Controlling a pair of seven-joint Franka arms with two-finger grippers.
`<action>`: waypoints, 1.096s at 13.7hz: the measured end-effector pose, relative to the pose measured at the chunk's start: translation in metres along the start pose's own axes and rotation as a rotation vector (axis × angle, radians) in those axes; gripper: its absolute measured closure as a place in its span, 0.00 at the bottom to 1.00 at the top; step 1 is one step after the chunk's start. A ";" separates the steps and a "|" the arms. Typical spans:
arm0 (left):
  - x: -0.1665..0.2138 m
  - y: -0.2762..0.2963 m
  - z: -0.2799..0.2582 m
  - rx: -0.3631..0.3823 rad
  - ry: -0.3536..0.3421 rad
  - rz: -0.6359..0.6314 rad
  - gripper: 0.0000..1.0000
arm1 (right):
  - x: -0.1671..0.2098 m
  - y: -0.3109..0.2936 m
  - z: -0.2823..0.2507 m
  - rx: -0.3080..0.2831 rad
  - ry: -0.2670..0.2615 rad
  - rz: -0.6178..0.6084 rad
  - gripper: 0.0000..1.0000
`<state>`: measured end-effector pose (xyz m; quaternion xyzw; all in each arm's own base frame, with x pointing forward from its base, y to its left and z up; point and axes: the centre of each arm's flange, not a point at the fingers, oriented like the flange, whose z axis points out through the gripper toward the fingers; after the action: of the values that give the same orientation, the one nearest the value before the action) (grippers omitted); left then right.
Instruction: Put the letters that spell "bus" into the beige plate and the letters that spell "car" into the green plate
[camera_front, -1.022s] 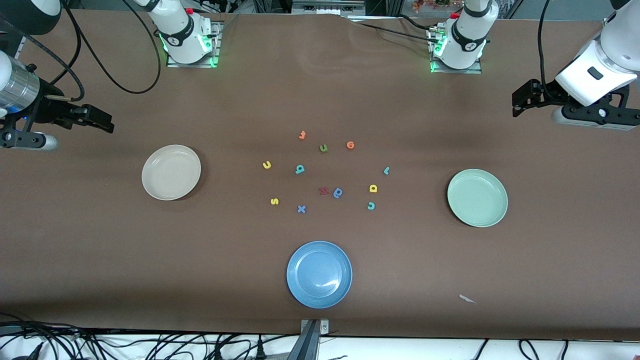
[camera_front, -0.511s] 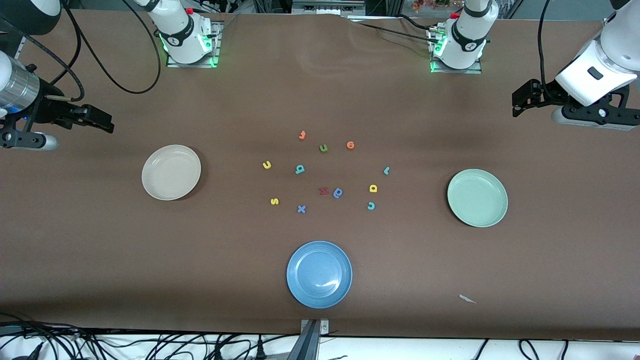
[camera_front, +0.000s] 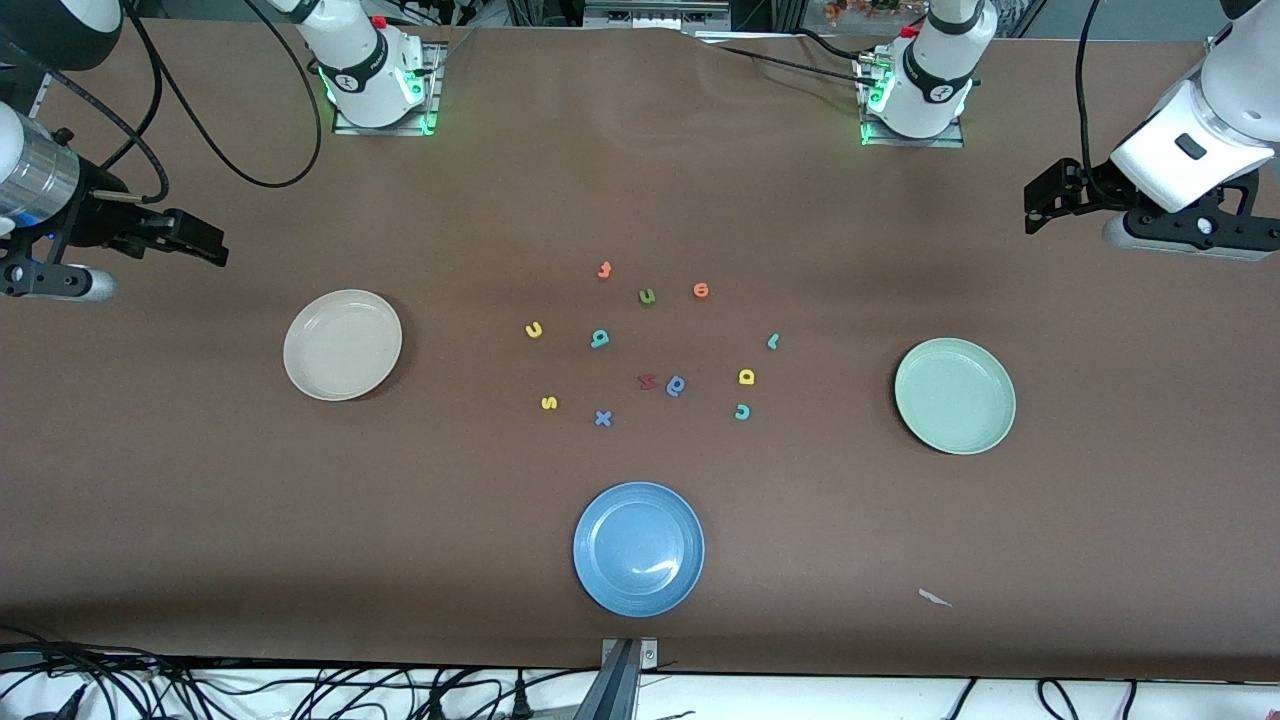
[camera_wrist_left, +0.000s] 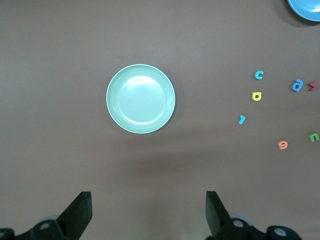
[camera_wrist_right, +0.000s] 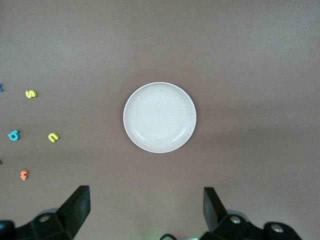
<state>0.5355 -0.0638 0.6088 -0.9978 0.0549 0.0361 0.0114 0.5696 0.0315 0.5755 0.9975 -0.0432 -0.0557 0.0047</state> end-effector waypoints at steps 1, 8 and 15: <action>0.000 0.000 0.000 0.000 0.000 0.000 0.00 | 0.000 0.000 0.000 0.000 0.000 0.000 0.00; 0.000 -0.004 0.000 -0.001 0.000 -0.007 0.00 | 0.000 0.000 0.001 0.002 -0.003 0.000 0.00; -0.001 -0.002 -0.001 0.000 -0.008 -0.004 0.00 | 0.005 -0.051 0.036 0.037 -0.015 0.055 0.00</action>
<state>0.5345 -0.0616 0.6101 -0.9977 0.0529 0.0402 0.0116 0.5751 0.0812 0.5381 0.9954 -0.0715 -0.0621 -0.0124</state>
